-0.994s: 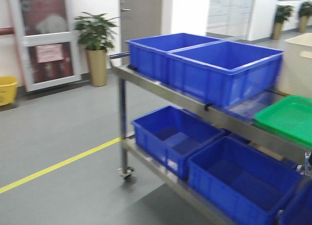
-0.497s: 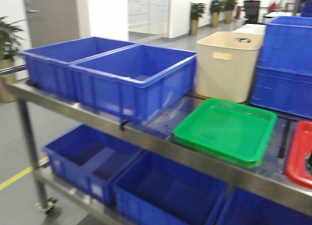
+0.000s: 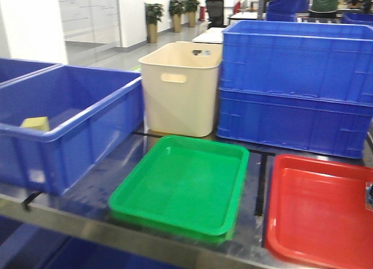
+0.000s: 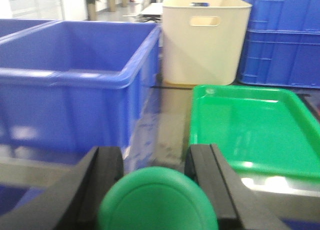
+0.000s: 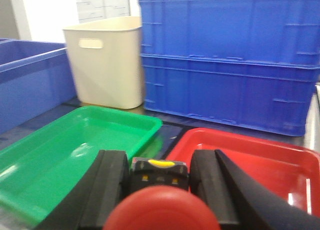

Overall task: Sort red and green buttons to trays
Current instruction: 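Drive the base, holding both buttons, to the green and red trays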

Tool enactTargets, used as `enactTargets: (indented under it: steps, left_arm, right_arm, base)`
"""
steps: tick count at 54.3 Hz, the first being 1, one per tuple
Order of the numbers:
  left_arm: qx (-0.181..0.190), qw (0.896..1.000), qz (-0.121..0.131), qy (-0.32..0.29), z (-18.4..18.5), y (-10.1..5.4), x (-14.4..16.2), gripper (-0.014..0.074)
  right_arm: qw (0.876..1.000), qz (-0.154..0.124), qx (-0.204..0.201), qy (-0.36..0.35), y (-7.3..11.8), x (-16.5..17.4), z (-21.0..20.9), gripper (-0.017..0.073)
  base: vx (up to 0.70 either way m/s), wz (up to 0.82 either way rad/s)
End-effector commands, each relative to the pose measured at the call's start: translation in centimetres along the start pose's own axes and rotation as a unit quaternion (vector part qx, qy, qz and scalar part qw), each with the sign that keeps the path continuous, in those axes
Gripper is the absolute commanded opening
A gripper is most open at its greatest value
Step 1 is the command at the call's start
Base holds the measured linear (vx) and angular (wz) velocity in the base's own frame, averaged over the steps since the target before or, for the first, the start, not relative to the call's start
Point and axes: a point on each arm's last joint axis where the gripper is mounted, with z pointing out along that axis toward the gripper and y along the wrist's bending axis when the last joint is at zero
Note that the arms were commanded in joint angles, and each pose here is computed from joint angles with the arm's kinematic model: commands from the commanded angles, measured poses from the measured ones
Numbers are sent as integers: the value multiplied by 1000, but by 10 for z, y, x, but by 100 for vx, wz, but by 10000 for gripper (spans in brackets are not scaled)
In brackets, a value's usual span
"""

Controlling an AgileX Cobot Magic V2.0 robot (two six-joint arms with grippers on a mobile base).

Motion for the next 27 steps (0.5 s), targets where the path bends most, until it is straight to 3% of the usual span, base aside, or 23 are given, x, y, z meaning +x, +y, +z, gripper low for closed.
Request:
enactTargets:
  steps: [1,27]
  left_arm:
    - [4,998,-6,-61,-4,-1,-19,-6]
    - [4,998,-6,-61,-4,-1,-19,-6]
  right_arm:
    - [999,-4,-24,-36,5,-14,-2,-6]
    - [999,-4,-24,-36,5,-14,-2,-6]
  base:
    - [28,-37]
    - [25,-35]
